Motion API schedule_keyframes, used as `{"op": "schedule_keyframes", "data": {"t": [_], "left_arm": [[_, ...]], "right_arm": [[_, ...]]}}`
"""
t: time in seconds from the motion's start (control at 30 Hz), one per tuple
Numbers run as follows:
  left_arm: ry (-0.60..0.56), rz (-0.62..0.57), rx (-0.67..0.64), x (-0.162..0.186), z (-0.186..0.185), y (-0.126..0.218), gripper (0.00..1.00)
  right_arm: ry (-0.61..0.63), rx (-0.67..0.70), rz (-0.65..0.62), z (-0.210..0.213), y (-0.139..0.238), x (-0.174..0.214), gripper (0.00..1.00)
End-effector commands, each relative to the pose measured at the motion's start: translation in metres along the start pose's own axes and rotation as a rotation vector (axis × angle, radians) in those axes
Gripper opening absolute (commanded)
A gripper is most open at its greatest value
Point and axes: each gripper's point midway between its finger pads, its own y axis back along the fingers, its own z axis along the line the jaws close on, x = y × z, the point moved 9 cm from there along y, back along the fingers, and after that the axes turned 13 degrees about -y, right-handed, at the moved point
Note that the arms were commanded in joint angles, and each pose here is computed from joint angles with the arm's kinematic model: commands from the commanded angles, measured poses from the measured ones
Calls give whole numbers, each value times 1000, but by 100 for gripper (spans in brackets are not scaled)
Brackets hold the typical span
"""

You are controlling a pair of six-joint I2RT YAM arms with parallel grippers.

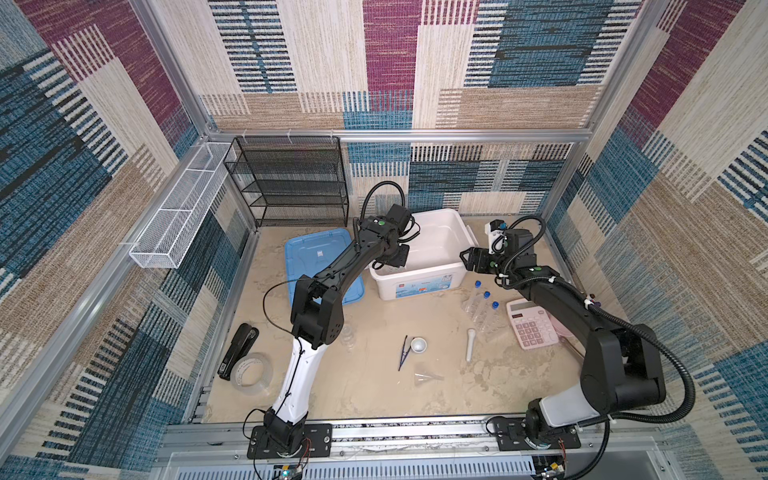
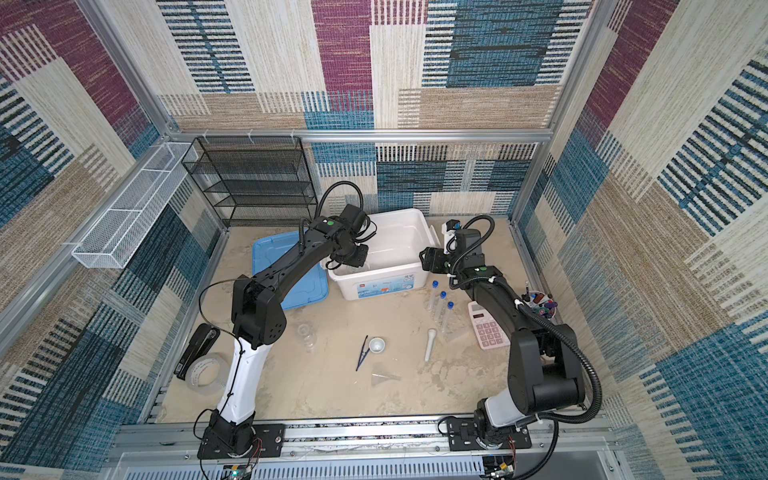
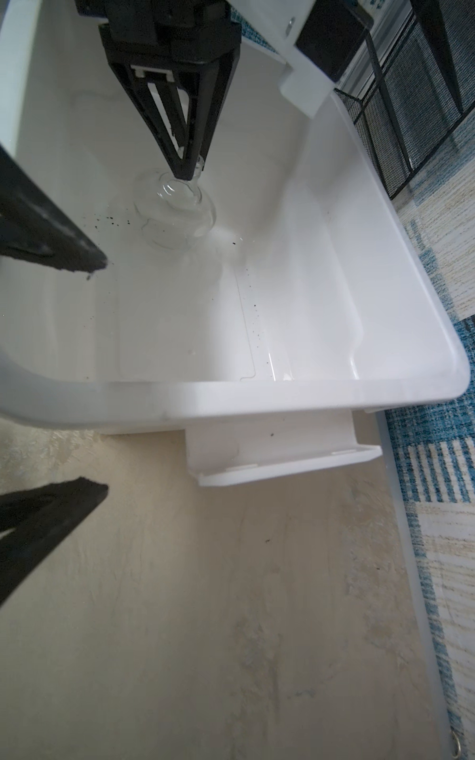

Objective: Organize the chemistry lab equipment
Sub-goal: 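Lower the flask into the bin with the left gripper while the right holds the rim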

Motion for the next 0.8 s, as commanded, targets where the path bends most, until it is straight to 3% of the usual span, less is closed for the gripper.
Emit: {"op": "schedule_keyframes", "data": {"t": [0.0, 0.77], "left_arm": [[1, -9, 10, -2, 0, 0, 16], [-8, 66, 11, 10, -2, -21, 15]], "right_arm": [[1, -10, -32, 2, 1, -5, 82], [-6, -10, -25, 0, 0, -1, 82]]}}
